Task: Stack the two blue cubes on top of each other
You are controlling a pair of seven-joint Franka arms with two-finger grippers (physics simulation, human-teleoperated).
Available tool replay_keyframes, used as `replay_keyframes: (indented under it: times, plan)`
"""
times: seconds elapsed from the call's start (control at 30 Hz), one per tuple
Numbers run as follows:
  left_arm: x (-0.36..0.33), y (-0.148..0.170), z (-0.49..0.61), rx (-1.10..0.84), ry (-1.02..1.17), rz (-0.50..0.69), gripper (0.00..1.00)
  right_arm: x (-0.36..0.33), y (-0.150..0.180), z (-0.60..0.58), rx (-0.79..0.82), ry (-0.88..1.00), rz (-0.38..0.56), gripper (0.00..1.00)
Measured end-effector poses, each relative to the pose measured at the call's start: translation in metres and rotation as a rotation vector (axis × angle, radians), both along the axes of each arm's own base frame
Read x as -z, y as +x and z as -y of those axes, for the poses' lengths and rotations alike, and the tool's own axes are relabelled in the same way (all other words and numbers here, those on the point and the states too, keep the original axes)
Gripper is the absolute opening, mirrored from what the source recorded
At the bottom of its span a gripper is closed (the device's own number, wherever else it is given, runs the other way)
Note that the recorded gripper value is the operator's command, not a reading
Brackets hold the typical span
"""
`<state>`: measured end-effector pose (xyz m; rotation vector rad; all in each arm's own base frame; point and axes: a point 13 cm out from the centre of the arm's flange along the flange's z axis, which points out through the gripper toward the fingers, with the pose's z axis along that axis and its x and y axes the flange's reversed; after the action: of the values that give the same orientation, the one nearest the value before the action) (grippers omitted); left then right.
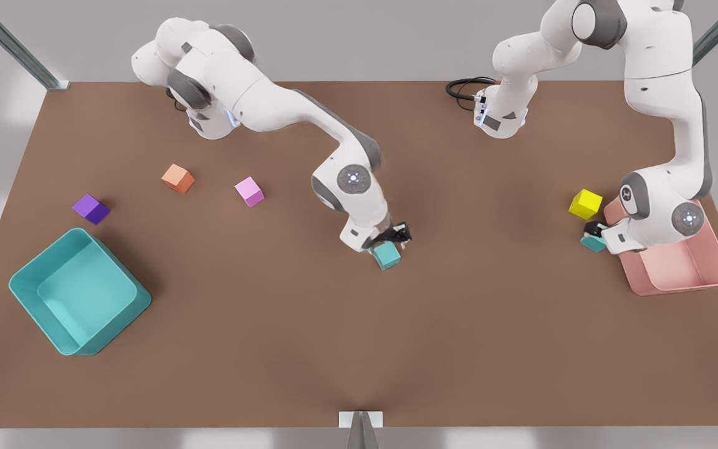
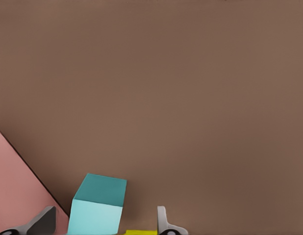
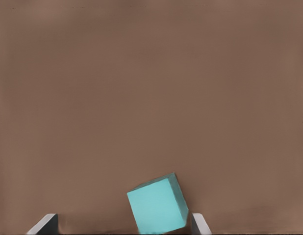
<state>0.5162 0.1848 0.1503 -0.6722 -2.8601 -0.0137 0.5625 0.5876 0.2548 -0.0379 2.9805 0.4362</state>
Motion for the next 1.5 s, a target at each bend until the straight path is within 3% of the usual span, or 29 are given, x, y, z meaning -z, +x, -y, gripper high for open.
replay_keyframes:
  times: [0.07,0.13,0.23,0.3,0.4,0.47,0.53,0.67,0.83,1.5]
  plan:
    - [0.007,0.0,-0.002,0.056,-0.007,0.012,1.0,-0.06,0.04,0.084,0.14,-0.001,-0.084,1.0]
    - [0.013,-0.001,-0.007,0.1,-0.013,0.018,1.0,-0.041,0.086,0.222,0.285,-0.083,-0.233,1.0]
    - [0.025,-0.016,-0.02,0.133,-0.022,0.005,1.0,-0.021,0.111,0.401,0.374,-0.217,-0.358,1.0]
    - [0.029,-0.018,-0.024,0.162,-0.026,0.006,1.0,-0.082,0.1,0.458,0.352,-0.261,-0.344,1.0]
    - [0.035,-0.022,-0.028,0.198,-0.034,0.0,1.0,-0.211,0.033,0.467,0.245,-0.353,-0.233,1.0]
    - [0.04,-0.026,-0.032,0.216,-0.041,-0.007,1.0,-0.226,0.002,0.458,0.156,-0.405,-0.24,1.0]
    - [0.045,-0.028,-0.035,0.233,-0.047,-0.013,1.0,-0.216,-0.009,0.46,0.093,-0.433,-0.282,1.0]
    - [0.058,-0.035,-0.043,0.257,-0.057,-0.029,1.0,-0.192,-0.012,0.485,0.034,-0.42,-0.373,1.0]
    - [0.065,-0.039,-0.05,0.282,-0.064,-0.031,1.0,-0.181,-0.018,0.484,-0.06,-0.402,-0.412,1.0]
    - [0.105,-0.063,-0.064,0.333,-0.098,-0.094,1.0,-0.186,-0.011,0.491,-0.232,-0.405,-0.372,1.0]
